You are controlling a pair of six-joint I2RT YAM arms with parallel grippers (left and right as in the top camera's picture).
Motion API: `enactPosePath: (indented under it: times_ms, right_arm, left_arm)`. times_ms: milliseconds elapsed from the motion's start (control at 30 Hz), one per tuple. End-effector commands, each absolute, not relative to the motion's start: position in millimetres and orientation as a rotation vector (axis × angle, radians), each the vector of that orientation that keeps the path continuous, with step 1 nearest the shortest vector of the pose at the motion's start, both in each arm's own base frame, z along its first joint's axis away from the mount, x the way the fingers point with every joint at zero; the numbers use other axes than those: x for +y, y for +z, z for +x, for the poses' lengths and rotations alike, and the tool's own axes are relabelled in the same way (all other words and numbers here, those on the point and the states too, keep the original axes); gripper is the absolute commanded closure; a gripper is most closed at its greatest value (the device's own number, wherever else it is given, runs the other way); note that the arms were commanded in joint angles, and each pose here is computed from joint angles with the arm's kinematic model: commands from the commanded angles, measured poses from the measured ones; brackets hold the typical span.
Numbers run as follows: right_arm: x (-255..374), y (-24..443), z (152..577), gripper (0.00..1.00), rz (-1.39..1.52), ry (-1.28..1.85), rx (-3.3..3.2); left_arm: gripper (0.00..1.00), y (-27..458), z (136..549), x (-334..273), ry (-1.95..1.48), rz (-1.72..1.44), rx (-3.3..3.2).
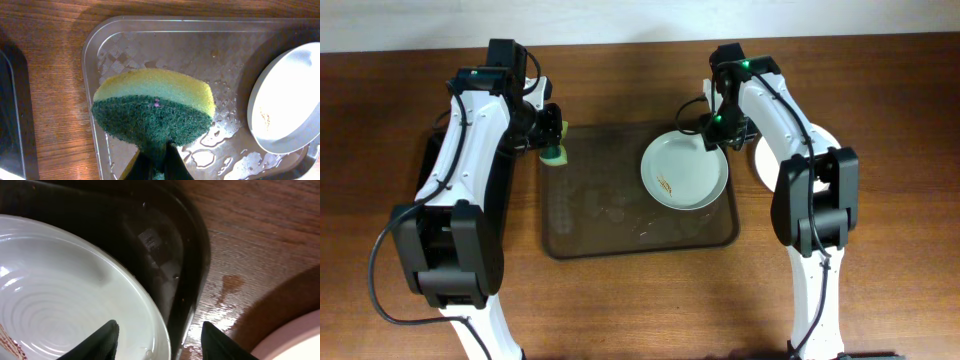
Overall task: Clean dirty plates on tray and stack at the side
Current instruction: 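Scrub the last plate with the sponge in the left gripper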
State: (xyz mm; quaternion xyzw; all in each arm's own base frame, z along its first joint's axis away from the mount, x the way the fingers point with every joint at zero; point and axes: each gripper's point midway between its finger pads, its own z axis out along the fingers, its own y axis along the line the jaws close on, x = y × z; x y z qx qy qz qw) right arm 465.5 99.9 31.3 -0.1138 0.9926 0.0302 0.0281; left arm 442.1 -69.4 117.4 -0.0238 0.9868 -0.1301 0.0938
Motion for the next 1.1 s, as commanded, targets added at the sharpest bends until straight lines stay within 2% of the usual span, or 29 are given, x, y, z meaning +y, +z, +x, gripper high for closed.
enactPosePath:
  times_ms: [0,133,200,233,267,367,467,600,633,700,733,767,800,833,1000,1067]
  right_arm:
    - [113,22,457,0.51,-0.385,0.18,3.089]
    - [117,2,442,0.53,-0.407,0.176,3.134]
    - [116,-2,437,0.67,-0.369,0.175,3.161]
    - [119,-1,435,0.78,-0.371,0.201,3.166]
    - [131,1,423,0.79,-0.353,0.3,3.204]
    - [164,7,402,0.96,0.085,0.445,3.313]
    - [200,3,410,0.96,0.182,0.421,3.245]
    - [228,-7,413,0.96,0.258,0.205,3.142]
    - [231,-7,415,0.91,0.247,0.213,3.13]
    - [232,-7,420,0.68,0.247,0.227,3.113]
    - [234,-6,425,0.67,0.244,0.245,3.091]
    - [236,-6,429,0.67,0.241,0.256,3.076]
    - [239,-5,432,0.76,0.234,0.268,3.062]
    - [239,-6,432,0.95,0.233,0.268,3.061]
    - [236,-15,423,0.96,0.17,0.248,3.095]
    - [234,-19,420,0.96,0.165,0.239,3.107]
  left_arm:
    - [0.99,123,446,-69,-0.378,-0.042,2.908]
    - [0.99,123,447,-69,-0.378,-0.041,2.904]
    - [0.99,123,447,-69,-0.378,-0.041,2.903]
    - [0.99,123,447,-69,-0.378,-0.042,2.903]
    - [0.99,123,447,-69,-0.378,-0.041,2.903]
    - [0.99,123,449,-70,-0.378,-0.04,2.894]
    - [0.99,123,449,-70,-0.378,-0.04,2.894]
    - [0.99,123,447,-79,-0.381,-0.009,2.898]
    - [0.99,122,447,-81,-0.353,0.006,2.9]
    - [0.99,120,447,-83,-0.321,0.019,2.901]
    - [0.99,119,446,-83,-0.322,0.021,2.906]
    - [0.99,117,445,-83,-0.321,0.019,2.91]
    - [0.99,113,444,-83,-0.32,0.018,2.916]
    - [0.99,108,442,-83,-0.321,0.017,2.921]
    - [0.99,56,438,-103,-0.334,0.099,2.896]
    - [0.99,40,446,-120,-0.334,0.237,2.811]
